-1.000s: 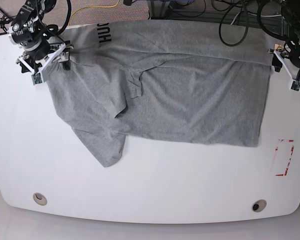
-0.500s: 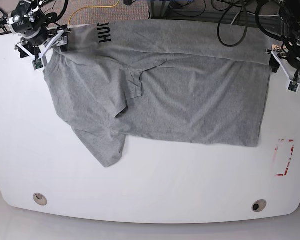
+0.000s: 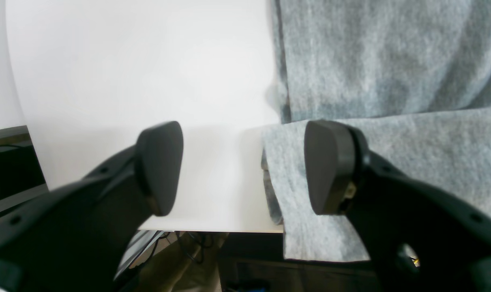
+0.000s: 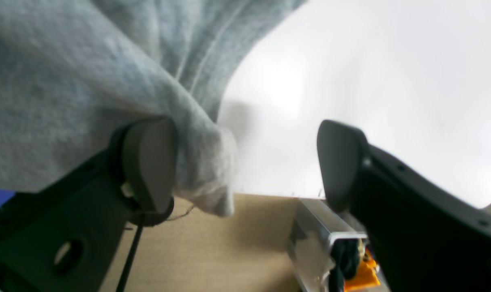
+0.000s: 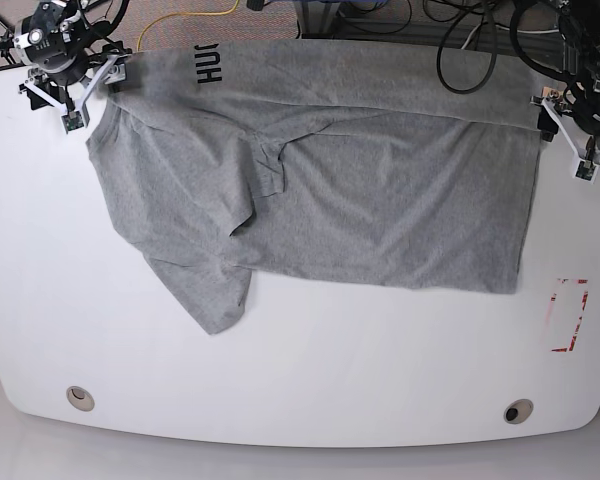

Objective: Fold the T-shirt properly
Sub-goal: 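Carry the right gripper's hem corner along the shirt side toward the sleeve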

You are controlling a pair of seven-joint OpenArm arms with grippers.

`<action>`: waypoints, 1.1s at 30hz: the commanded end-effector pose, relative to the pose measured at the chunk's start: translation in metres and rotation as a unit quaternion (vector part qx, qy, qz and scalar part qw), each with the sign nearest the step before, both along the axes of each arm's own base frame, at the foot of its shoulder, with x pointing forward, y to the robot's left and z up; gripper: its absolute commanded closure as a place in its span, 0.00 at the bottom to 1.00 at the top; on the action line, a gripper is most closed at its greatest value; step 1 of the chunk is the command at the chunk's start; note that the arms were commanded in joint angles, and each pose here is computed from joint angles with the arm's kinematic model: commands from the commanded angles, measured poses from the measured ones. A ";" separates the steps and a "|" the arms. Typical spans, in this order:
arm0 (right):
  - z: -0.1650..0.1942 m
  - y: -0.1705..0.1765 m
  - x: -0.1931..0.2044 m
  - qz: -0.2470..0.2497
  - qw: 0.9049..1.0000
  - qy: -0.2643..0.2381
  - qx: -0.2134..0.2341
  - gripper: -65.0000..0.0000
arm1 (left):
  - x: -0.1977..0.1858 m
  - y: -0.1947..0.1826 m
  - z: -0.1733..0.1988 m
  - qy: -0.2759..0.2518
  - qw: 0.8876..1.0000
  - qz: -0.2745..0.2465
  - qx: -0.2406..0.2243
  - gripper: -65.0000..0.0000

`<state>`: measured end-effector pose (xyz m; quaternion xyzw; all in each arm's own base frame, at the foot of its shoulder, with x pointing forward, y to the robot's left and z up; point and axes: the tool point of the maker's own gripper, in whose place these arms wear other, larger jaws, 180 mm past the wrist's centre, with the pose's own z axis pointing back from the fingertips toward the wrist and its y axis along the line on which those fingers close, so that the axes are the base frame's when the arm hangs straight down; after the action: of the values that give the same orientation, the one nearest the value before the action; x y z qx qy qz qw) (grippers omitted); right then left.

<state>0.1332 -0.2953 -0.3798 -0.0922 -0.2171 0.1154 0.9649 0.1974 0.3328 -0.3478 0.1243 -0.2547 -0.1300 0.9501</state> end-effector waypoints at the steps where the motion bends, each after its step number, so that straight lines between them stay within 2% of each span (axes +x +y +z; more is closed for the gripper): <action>1: 0.012 -0.004 0.011 0.010 1.000 -0.025 -0.011 0.22 | 0.009 0.003 0.012 -0.020 1.000 -0.005 0.009 0.34; 10: 0.024 -0.005 0.037 0.012 0.998 -0.059 -0.014 0.22 | 0.016 0.005 0.017 -0.031 0.999 -0.002 0.010 0.34; 20: 0.052 0.003 0.098 0.004 0.989 -0.145 0.004 0.22 | 0.019 0.004 0.018 -0.035 0.999 -0.004 0.010 0.34; 25: 0.062 0.012 0.142 0.001 0.982 -0.188 0.034 0.22 | 0.027 0.004 0.024 -0.047 0.999 -0.005 0.010 0.34; 33: 0.056 0.020 0.203 -0.003 0.975 -0.202 0.095 0.22 | 0.031 0.005 0.027 -0.055 0.998 -0.002 0.011 0.34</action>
<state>0.3127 -0.2683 -0.3344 -0.0272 -0.3953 0.0800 0.9147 0.2194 0.3329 -0.3342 0.1287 -0.2858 -0.1261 0.9412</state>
